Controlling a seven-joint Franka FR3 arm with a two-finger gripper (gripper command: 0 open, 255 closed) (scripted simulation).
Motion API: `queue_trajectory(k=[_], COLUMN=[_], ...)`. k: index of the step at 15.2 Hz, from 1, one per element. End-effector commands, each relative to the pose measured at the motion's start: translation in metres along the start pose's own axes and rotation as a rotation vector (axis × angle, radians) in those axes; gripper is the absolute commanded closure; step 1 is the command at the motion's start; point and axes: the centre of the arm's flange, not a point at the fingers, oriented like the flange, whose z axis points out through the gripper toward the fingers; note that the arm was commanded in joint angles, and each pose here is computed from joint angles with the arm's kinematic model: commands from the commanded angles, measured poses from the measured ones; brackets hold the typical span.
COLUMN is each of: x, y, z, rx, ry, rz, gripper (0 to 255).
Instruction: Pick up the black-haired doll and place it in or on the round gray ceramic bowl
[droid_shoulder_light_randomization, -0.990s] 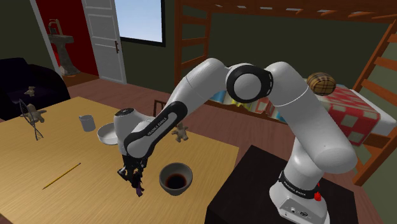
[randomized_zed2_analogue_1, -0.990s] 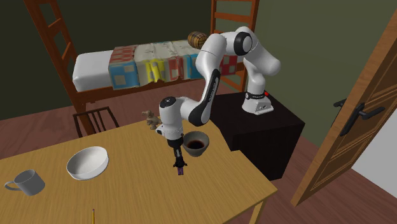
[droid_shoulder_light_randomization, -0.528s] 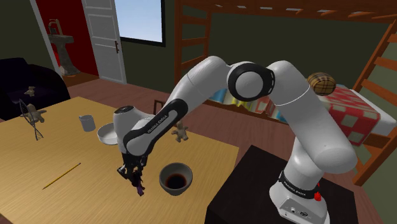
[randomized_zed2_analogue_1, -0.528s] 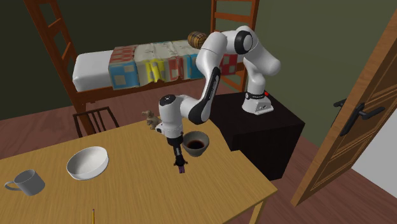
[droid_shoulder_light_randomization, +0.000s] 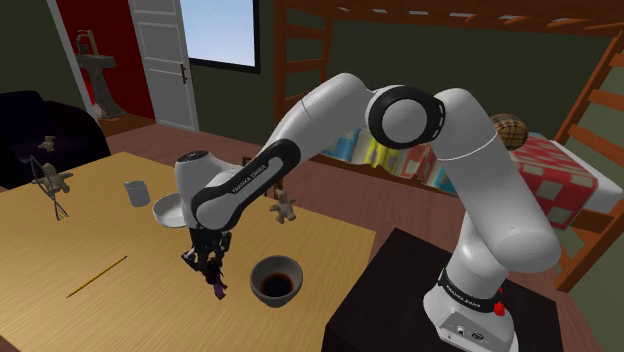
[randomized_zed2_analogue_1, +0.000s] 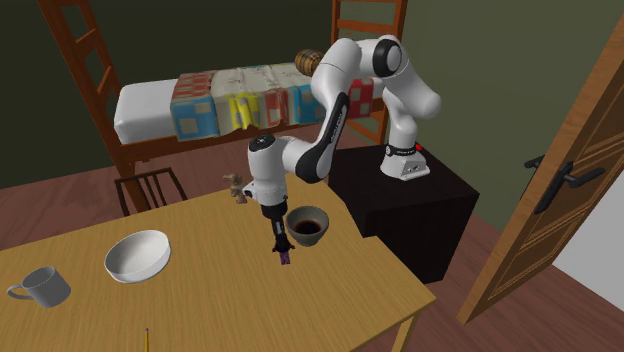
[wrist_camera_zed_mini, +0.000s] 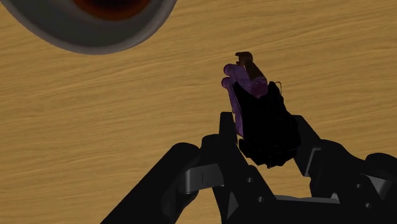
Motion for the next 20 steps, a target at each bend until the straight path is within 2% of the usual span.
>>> queue_trajectory(k=[1, 20], x=[0.000, -0.007], y=[-0.001, -0.004], z=[-0.012, -0.112], rx=[0.000, 0.000], ry=[0.000, 0.000], rz=[0.000, 0.000], gripper=[255, 255])
